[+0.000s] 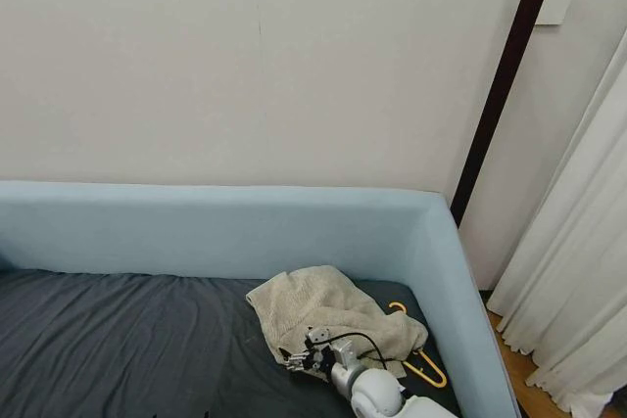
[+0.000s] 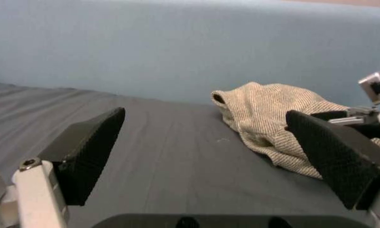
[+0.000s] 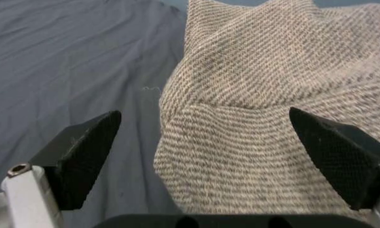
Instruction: Pick up the clothes from the sofa and hang them on the clothes hanger.
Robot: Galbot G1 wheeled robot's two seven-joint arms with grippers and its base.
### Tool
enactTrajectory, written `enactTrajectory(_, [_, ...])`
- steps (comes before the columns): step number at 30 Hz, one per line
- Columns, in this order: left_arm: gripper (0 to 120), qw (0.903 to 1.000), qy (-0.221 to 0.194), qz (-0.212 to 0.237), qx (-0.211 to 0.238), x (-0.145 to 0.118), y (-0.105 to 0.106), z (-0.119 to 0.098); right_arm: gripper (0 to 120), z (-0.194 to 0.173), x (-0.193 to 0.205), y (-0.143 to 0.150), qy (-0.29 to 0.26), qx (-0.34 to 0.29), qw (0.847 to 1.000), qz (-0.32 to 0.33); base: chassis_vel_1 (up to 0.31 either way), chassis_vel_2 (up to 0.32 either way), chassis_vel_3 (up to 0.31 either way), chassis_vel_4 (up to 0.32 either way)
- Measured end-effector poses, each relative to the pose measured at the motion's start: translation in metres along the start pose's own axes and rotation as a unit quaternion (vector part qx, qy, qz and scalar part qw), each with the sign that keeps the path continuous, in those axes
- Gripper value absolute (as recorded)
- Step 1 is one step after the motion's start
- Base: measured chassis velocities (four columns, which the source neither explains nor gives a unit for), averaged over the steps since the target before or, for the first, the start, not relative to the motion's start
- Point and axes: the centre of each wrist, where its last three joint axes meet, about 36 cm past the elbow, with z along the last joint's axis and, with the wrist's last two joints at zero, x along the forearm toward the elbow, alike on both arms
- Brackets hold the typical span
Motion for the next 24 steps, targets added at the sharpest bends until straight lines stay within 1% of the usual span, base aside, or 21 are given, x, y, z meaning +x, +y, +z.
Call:
enactTrajectory(4, [100, 1.0, 0.0, -0.004, -0.001, 0.001, 0.001, 0.002, 100, 0.002, -0.017, 0.011, -0.001, 0.007, 1.0, -0.005, 0.0, 0.0, 0.0, 0.0])
enactTrajectory(5, [100, 1.0, 0.0, -0.005, -0.001, 0.002, 0.001, 0.002, 97, 0.003, -0.022, 0.015, 0.0, 0.011, 1.0, -0.007, 0.0, 0.0, 0.0, 0.0])
enactTrajectory(6, [100, 1.0, -0.001, -0.006, 0.0, 0.002, 0.001, 0.002, 91, 0.006, -0.027, 0.02, 0.002, 0.018, 1.0, -0.009, 0.0, 0.0, 0.0, 0.0])
enactTrajectory(7, [100, 1.0, -0.001, -0.006, 0.0, 0.002, 0.001, 0.002, 91, 0.006, -0.027, 0.02, 0.002, 0.018, 1.0, -0.009, 0.0, 0.0, 0.0, 0.0])
enactTrajectory(8, [100, 1.0, -0.001, -0.007, 0.0, 0.002, 0.001, 0.002, 89, 0.008, -0.03, 0.022, 0.004, 0.023, 1.0, -0.01, 0.0, 0.0, 0.0, 0.0])
enactTrajectory(12, [100, 0.9998, -0.009, -0.019, 0.004, -0.003, 0.001, 0.002, 70, 0.021, -0.038, 0.023, 0.015, 0.05, 0.999, -0.004, 0.0, 0.0, 0.0, 0.0])
enactTrajectory(14, [100, 0.9997, -0.011, -0.02, 0.006, -0.004, 0.001, 0.001, 68, 0.022, -0.039, 0.023, 0.016, 0.052, 0.999, -0.002, 0.0, 0.0, 0.0, 0.0])
enactTrajectory(15, [100, 0.9996, -0.014, -0.023, 0.01, -0.006, 0.001, -0.001, 62, 0.023, -0.039, 0.02, 0.017, 0.054, 0.998, 0.004, 0.0, 0.0, 0.0, 0.0])
enactTrajectory(18, [100, 0.9994, -0.02, -0.025, 0.014, -0.01, 0.001, -0.003, 48, 0.024, -0.038, 0.016, 0.017, 0.055, 0.998, 0.01, 0.0, 0.0, 0.0, 0.0])
enactTrajectory(19, [100, 0.9994, -0.02, -0.025, 0.014, -0.01, 0.001, -0.003, 48, 0.024, -0.038, 0.016, 0.017, 0.055, 0.998, 0.01, 0.0, 0.0, 0.0, 0.0])
enactTrajectory(24, [100, 0.9994, -0.02, -0.025, 0.016, -0.011, 0.0, -0.002, 28, 0.025, -0.034, 0.014, 0.02, 0.054, 0.998, 0.011, 0.0, 0.0, 0.0, 0.0])
